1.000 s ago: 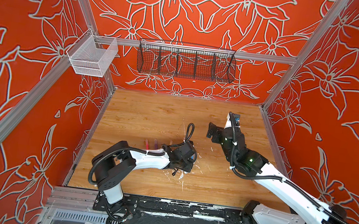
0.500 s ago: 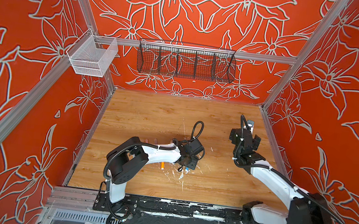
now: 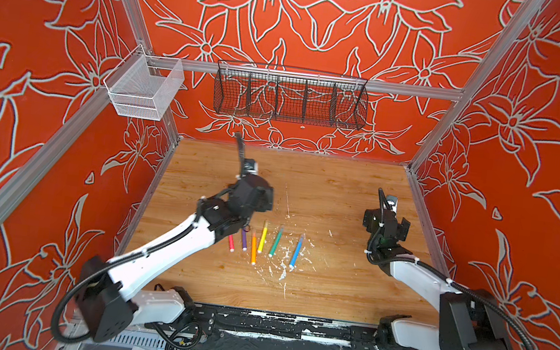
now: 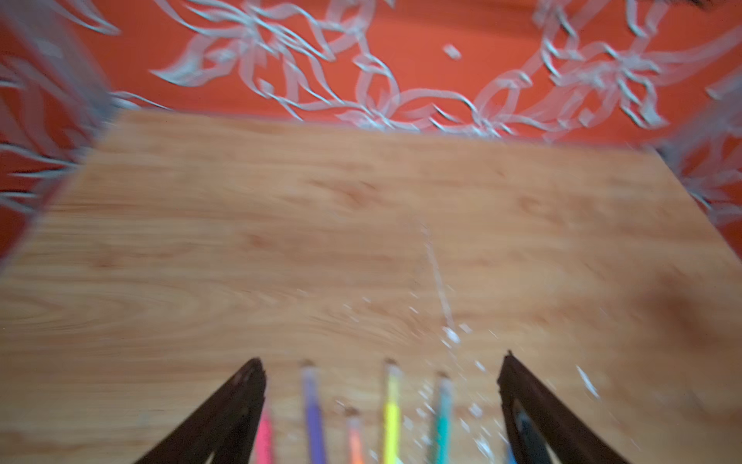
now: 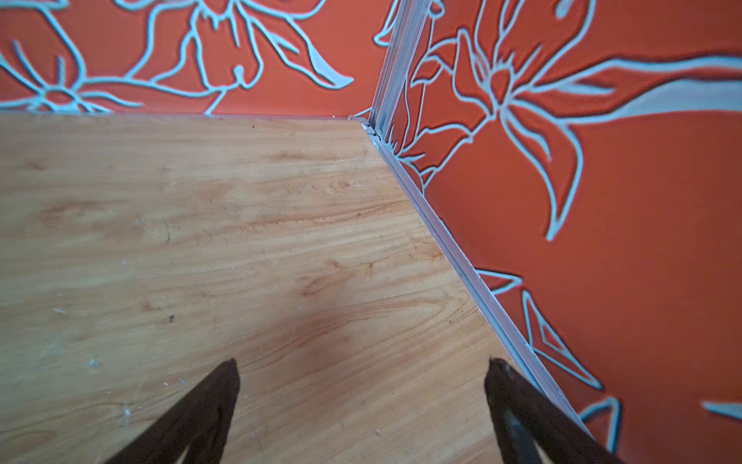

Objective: Insert pens into pen caps
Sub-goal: Place the pen at the center of the table, then reset both arms

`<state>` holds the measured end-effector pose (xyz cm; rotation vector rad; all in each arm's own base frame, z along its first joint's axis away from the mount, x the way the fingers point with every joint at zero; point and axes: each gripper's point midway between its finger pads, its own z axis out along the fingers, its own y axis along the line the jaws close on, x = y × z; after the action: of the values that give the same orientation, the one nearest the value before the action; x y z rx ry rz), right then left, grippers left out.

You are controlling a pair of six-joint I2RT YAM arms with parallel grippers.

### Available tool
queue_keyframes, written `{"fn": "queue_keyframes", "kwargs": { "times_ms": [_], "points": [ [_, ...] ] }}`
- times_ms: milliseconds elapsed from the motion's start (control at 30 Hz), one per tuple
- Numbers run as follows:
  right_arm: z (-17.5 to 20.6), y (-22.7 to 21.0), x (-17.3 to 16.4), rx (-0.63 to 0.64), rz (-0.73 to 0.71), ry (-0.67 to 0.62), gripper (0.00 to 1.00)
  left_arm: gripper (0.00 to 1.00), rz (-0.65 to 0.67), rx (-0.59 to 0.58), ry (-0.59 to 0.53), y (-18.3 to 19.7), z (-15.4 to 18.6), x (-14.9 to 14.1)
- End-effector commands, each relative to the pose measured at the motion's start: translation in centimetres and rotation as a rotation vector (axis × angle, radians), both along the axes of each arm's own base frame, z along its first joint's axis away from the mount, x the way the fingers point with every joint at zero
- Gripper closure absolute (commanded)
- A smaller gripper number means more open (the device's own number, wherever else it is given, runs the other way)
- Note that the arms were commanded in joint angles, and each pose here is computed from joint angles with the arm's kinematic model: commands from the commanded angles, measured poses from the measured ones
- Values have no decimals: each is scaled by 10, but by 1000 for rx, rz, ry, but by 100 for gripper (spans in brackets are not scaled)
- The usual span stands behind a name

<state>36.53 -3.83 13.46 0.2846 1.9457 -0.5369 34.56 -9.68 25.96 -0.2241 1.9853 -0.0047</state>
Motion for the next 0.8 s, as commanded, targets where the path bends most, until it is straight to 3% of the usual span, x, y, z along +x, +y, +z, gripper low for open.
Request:
{"fn": "queue_keyframes", "kwargs": {
  "times_ms": [0, 33, 100, 133, 200, 333, 533, 600, 633, 767],
  "points": [
    [-21, 4, 7, -16, 63, 70, 2, 6, 217, 197, -120, 77, -30, -9],
    [-20, 9, 11, -6, 90, 66, 2, 0, 249, 233, -177, 92, -35, -16],
    [-24, 12, 16, 27, 138, -8, 2, 1, 255, 325, -307, 108, -45, -35],
    [-30, 9, 13, 44, 133, 17, 2, 0, 254, 345, -348, 112, -50, -43],
    [-29, 6, 14, 106, 153, 0, 3, 0, 290, 284, -383, 128, -67, -54],
    [-29, 6, 7, 134, 180, -39, 2, 1, 332, 230, -241, 148, -87, -41],
    [-35, 16, 5, 122, 259, -110, 2, 1, 248, 260, -210, 136, -88, -26],
    [-39, 16, 2, 140, 250, -50, 2, 1, 198, 220, -186, 127, -97, -26],
    [-36, 16, 3, 133, 252, -79, 2, 1, 171, 195, -190, 124, -102, -26],
    [-38, 16, 3, 135, 252, -67, 2, 1, 207, 159, -124, 137, -135, -20]
  ]
}}
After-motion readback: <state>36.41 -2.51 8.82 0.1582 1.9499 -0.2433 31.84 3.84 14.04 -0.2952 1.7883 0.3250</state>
